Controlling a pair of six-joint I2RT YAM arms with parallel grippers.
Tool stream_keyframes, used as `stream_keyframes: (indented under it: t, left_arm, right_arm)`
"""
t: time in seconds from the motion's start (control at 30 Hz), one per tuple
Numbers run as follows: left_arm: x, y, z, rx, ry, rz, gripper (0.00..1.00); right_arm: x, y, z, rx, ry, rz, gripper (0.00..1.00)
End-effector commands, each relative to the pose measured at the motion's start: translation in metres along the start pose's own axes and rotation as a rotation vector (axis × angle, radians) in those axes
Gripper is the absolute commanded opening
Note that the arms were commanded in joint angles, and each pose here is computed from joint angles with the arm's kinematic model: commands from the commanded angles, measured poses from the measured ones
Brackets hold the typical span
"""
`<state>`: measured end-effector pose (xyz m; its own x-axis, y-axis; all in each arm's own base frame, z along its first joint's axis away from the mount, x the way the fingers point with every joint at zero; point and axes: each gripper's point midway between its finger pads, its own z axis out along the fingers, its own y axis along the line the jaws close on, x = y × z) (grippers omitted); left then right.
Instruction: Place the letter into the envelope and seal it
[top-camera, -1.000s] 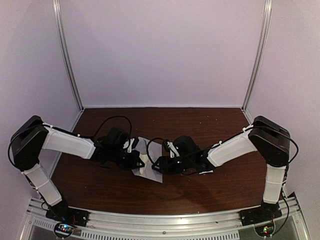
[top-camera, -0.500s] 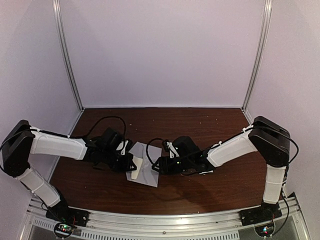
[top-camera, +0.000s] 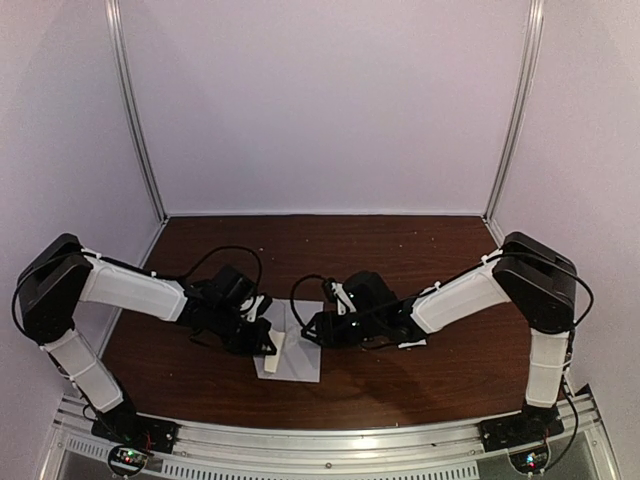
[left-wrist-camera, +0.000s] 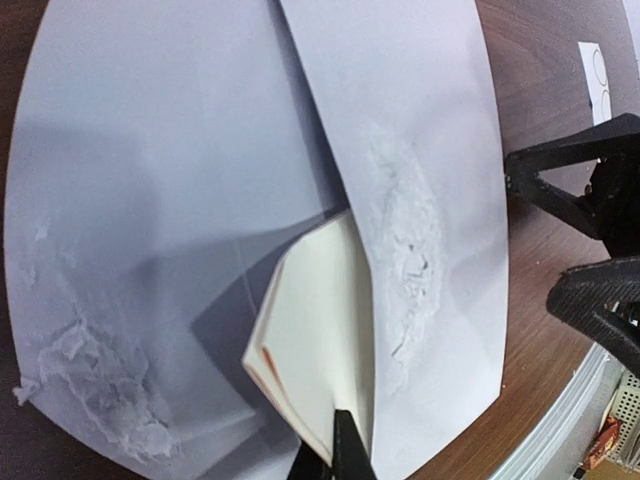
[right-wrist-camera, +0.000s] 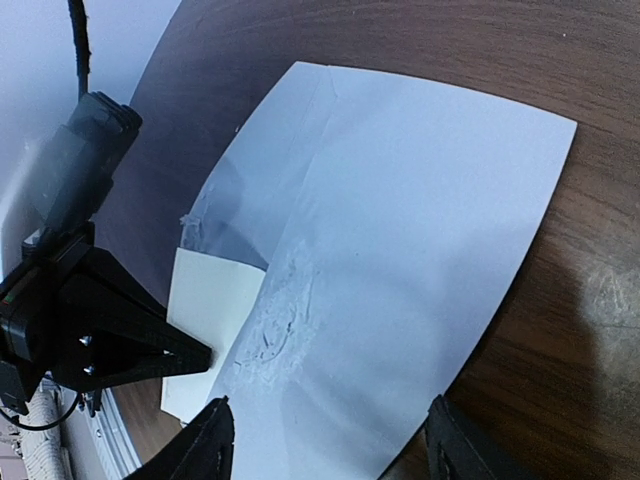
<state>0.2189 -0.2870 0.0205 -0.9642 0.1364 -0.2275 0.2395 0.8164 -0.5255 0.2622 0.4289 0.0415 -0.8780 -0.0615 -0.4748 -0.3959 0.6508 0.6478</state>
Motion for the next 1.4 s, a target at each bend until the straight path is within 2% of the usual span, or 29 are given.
stream_keyframes:
  t: [0.0, 0.4, 0.57, 0.6, 0.73, 0.83, 0.93, 1.0, 1.07, 1.23, 1.37]
  left_arm:
    - [-0.006, -0.014, 0.003, 0.054, 0.0, 0.039, 0.0]
    - [-0.014, -0.028, 0.014, 0.163, -0.037, -0.001, 0.0]
    - [-0.015, -0.02, 0.011, 0.111, -0.05, 0.002, 0.0]
    - [-0.013, -0.015, 0.009, 0.083, -0.043, 0.002, 0.02]
    - [-0.016, -0.01, -0.004, 0.022, -0.068, 0.02, 0.26]
    - [-0.018, -0.007, -0.012, -0.017, -0.078, 0.035, 0.39]
    - [-0.018, -0.003, -0.018, -0.051, -0.083, 0.046, 0.49]
    - [-0.018, -0.002, -0.023, -0.067, -0.088, 0.052, 0.53]
    - [-0.018, -0.002, -0.025, -0.063, -0.094, 0.049, 0.51]
    - [-0.015, -0.013, -0.023, 0.024, -0.104, 0.02, 0.39]
    - [-0.01, -0.013, -0.016, 0.053, -0.094, 0.003, 0.35]
  right_arm:
    - [0.041, -0.037, 0.011, 0.102, 0.128, 0.046, 0.67]
    - [0.043, -0.034, 0.015, 0.083, 0.138, 0.054, 0.66]
    - [0.04, -0.037, 0.01, 0.111, 0.121, 0.048, 0.67]
    - [0.039, -0.037, 0.009, 0.115, 0.118, 0.045, 0.67]
    - [0.036, -0.036, 0.004, 0.127, 0.108, 0.038, 0.66]
    - [0.032, -0.036, 0.0, 0.139, 0.097, 0.031, 0.67]
    - [0.028, -0.036, -0.005, 0.156, 0.084, 0.021, 0.67]
    - [0.026, -0.036, -0.009, 0.168, 0.079, 0.015, 0.67]
    - [0.024, -0.034, -0.013, 0.171, 0.072, 0.013, 0.67]
    - [0.024, -0.025, -0.024, 0.146, 0.075, 0.013, 0.67]
    - [0.037, -0.019, -0.029, 0.103, 0.104, 0.039, 0.67]
